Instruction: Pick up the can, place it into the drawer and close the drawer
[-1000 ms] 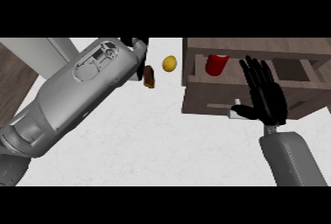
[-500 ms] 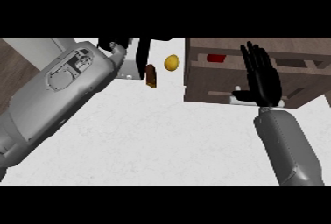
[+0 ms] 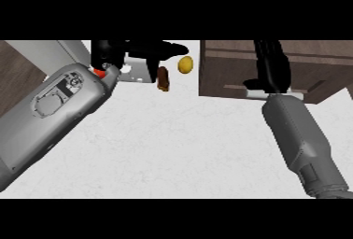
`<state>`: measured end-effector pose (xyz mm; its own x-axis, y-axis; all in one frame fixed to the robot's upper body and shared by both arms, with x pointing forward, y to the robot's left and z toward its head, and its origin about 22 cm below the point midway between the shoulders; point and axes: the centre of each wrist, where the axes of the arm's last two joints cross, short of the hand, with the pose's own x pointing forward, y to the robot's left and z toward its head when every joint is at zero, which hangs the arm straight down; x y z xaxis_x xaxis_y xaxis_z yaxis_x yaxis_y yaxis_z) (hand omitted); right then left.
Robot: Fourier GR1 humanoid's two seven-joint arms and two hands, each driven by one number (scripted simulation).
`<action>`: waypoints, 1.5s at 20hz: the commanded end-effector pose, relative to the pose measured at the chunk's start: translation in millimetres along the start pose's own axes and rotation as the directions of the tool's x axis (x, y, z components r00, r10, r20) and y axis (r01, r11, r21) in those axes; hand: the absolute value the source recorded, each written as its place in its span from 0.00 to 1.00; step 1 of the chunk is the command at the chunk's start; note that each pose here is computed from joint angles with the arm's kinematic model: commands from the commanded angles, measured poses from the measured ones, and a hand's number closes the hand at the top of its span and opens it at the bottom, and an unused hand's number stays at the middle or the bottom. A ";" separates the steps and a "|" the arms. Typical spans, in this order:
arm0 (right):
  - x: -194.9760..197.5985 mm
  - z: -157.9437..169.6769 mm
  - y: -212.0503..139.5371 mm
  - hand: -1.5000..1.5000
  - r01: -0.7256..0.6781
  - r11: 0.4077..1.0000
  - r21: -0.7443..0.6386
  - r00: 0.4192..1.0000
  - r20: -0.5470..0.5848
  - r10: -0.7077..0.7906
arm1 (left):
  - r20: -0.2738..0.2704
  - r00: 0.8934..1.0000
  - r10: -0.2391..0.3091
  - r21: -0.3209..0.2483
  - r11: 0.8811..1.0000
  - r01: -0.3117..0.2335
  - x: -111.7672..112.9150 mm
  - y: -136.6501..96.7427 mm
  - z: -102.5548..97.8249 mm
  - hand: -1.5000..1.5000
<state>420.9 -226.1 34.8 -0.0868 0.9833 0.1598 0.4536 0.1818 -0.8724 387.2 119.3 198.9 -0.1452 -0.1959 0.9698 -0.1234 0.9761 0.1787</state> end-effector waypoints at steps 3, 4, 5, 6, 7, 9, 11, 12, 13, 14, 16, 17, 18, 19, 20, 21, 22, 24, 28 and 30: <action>22.2 -32.6 -7.2 0.00 0.008 1.000 -0.013 1.000 -0.004 -0.008 | 0.005 1.000 -0.008 0.002 1.000 0.008 -26.2 5.1 14.9 0.00; 15.7 -29.7 -5.6 0.00 0.012 1.000 -0.017 1.000 -0.010 -0.012 | -0.010 1.000 -0.009 -0.008 1.000 0.009 -17.4 13.2 17.7 0.00; 10.6 -52.9 -27.9 0.00 0.005 1.000 -0.031 1.000 -0.007 -0.005 | 0.011 1.000 -0.013 -0.014 1.000 0.013 -23.6 5.4 21.3 0.00; 25.3 -30.5 -2.4 0.00 0.001 1.000 -0.024 1.000 -0.024 -0.001 | -0.007 1.000 -0.007 -0.037 0.999 0.007 -16.9 12.8 23.2 0.00; 14.3 -42.7 -14.9 0.00 0.018 1.000 -0.018 0.999 -0.026 -0.019 | -0.011 1.000 0.001 -0.014 1.000 -0.001 -18.7 22.4 20.7 0.00; 12.2 -42.3 -14.0 0.00 0.010 1.000 -0.027 1.000 -0.028 -0.010 | 0.005 1.000 -0.005 -0.030 1.000 0.005 -32.2 16.5 34.3 0.00; 18.0 -41.5 -10.8 0.00 0.012 1.000 -0.029 1.000 -0.004 -0.012 | 0.012 1.000 -0.019 -0.003 1.000 0.019 -27.7 28.4 19.6 0.00; 20.1 -55.7 -22.8 0.00 0.022 0.999 -0.026 0.999 -0.035 -0.023 | 0.005 1.000 0.012 -0.030 0.999 -0.011 -18.7 16.4 27.2 0.00; 20.5 -54.1 -21.2 0.00 0.018 0.999 -0.042 1.000 -0.009 -0.018 | 0.004 1.000 -0.009 -0.024 1.000 0.009 -29.0 30.2 26.9 0.00; 22.7 -54.4 -20.4 0.00 0.021 0.999 -0.033 1.000 -0.020 -0.022 | 0.015 1.000 -0.007 0.006 1.000 0.007 -30.5 30.5 25.3 0.00; 22.5 -68.4 -34.0 0.00 0.040 0.999 -0.032 0.999 -0.013 -0.040 | 0.005 1.000 -0.015 -0.031 0.999 0.015 -28.6 27.5 29.7 0.00; 28.2 -64.6 -28.2 0.00 0.041 0.999 0.003 0.999 0.010 -0.041 | 0.013 1.000 -0.008 -0.019 1.000 0.009 -31.6 27.9 29.7 0.00; 30.9 -74.6 -38.1 0.00 0.063 0.998 -0.011 0.998 0.001 -0.063 | 0.010 1.000 -0.011 -0.044 0.999 0.012 -43.0 26.2 38.9 0.00; 33.1 -62.7 -25.5 0.00 0.101 0.995 -0.017 0.995 0.018 -0.100 | 0.007 1.000 -0.016 -0.021 1.000 0.016 -48.1 26.8 39.2 0.00; 26.6 -60.8 -25.3 0.00 0.139 0.989 -0.051 0.990 -0.022 -0.140 | 0.023 1.000 -0.006 -0.030 1.000 0.007 -31.2 33.5 34.5 0.00; 40.2 -66.9 -28.7 0.00 0.193 0.979 -0.060 0.981 0.006 -0.193 | 0.013 1.000 -0.004 -0.022 1.000 0.005 -33.5 36.5 31.9 0.00; 48.9 -56.8 -17.5 0.00 0.243 0.968 -0.065 0.970 0.009 -0.243 | 0.006 1.000 0.005 -0.018 1.000 -0.004 -39.4 31.9 34.8 0.00; 52.7 -70.9 -30.7 0.00 0.326 0.942 -0.072 0.945 -0.011 -0.328 | 0.015 1.000 -0.005 -0.022 1.000 0.005 -38.9 32.3 35.1 0.00; 68.2 -70.7 -28.3 0.00 0.455 0.887 -0.085 0.889 -0.012 -0.457 | 0.019 1.000 -0.011 -0.009 1.000 0.011 -43.9 35.4 35.4 0.00; 62.2 -67.2 -25.4 0.00 0.503 0.860 -0.089 0.862 -0.027 -0.507 | -0.013 1.000 -0.015 -0.017 1.000 0.015 -54.7 42.3 45.0 0.00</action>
<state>455.9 -210.8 75.4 -0.2123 0.8884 0.4069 0.4171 0.4590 -0.7844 351.4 159.3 156.7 -0.1487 -0.2021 0.9680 -0.1062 0.9765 0.1875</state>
